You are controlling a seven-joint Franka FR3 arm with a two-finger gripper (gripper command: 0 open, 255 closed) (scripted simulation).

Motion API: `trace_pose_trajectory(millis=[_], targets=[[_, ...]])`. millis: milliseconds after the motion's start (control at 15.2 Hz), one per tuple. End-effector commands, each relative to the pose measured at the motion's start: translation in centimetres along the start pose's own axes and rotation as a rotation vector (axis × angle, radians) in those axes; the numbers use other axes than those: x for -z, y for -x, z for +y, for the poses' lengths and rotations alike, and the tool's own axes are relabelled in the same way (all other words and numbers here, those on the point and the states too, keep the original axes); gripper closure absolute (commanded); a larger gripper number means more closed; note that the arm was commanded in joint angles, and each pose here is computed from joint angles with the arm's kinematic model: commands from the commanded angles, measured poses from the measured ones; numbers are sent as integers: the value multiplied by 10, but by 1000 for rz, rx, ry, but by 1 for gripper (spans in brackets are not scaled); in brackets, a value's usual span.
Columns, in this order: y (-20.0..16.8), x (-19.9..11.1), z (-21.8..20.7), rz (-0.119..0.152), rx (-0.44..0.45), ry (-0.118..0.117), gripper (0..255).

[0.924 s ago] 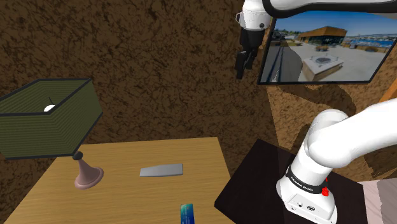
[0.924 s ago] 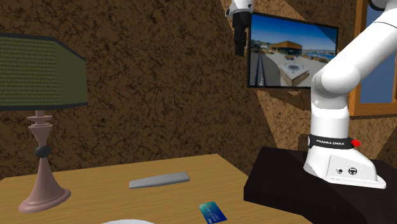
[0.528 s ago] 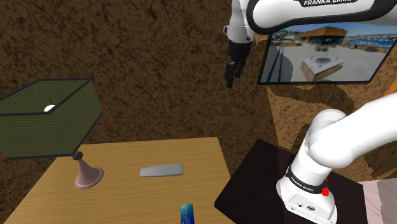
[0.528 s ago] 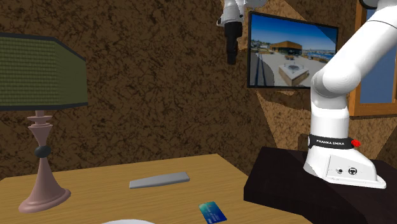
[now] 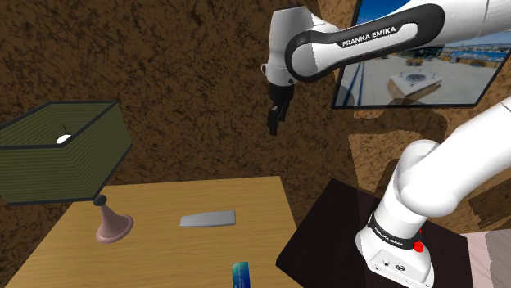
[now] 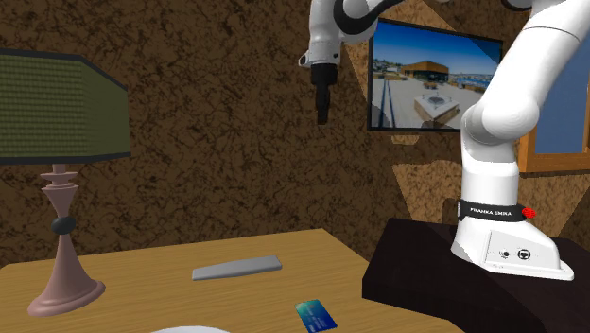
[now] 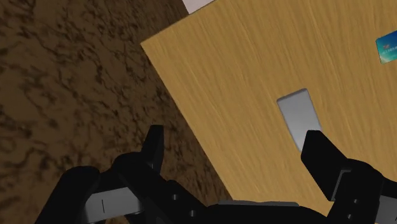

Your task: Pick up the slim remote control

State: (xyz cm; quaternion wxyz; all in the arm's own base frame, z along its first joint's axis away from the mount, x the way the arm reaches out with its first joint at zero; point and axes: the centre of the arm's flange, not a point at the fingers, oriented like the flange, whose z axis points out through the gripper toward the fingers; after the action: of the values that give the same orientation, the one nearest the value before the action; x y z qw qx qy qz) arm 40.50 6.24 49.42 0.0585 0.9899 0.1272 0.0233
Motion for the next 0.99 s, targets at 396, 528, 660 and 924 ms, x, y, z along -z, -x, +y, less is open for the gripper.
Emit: trace_pose_trajectory(millis=[396, 528, 660, 924], targets=[[-57, -78, -41, 1, 131, -30, 0], [-71, -98, -52, 0, 164, -37, 0], [-83, -117, -64, 0, 197, -44, 0], [-108, -156, -88, -1, 262, -59, 0]])
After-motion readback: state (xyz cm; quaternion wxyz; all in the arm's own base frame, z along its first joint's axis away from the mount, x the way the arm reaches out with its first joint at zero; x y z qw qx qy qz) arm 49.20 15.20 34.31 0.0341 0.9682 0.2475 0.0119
